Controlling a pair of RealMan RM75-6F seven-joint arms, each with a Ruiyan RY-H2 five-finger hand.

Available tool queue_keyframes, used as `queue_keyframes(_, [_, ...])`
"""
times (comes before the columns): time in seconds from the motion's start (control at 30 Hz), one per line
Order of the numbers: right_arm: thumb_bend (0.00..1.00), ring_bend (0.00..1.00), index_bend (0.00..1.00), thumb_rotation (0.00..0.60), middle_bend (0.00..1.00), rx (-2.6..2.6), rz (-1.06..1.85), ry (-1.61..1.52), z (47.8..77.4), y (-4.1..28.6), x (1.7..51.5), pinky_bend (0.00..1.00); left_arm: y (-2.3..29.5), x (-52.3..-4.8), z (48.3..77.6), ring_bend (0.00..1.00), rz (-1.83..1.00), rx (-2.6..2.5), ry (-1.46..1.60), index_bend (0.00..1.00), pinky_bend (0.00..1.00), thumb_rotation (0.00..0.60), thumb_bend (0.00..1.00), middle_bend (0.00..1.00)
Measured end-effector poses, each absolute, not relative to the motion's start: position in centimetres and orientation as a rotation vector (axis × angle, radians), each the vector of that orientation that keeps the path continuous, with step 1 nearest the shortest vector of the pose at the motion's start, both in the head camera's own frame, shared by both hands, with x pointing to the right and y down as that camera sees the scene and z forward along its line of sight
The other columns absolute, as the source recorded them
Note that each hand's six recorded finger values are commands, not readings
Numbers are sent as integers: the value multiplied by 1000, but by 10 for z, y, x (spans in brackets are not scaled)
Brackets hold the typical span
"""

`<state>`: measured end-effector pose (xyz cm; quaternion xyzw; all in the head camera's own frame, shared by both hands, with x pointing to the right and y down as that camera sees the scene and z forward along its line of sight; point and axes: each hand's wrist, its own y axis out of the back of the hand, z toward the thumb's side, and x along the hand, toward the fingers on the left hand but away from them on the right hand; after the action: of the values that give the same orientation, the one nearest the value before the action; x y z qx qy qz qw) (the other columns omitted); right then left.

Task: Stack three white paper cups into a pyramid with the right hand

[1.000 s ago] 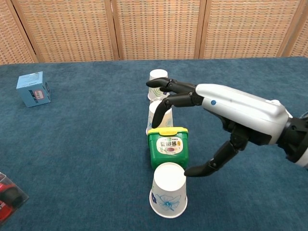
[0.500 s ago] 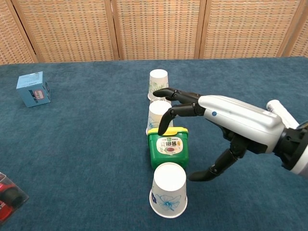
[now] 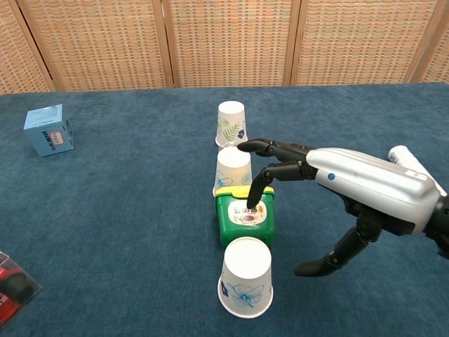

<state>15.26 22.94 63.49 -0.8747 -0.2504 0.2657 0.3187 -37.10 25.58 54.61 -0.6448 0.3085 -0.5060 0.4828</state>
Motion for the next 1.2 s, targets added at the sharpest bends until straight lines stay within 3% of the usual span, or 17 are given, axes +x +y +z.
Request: queue_keyframes(1.2, [131,0,308,600,0,-2357,785,-597,659,239,133,0,255,-372,542,0,-1225,-1566,764,0,0,600,206,0])
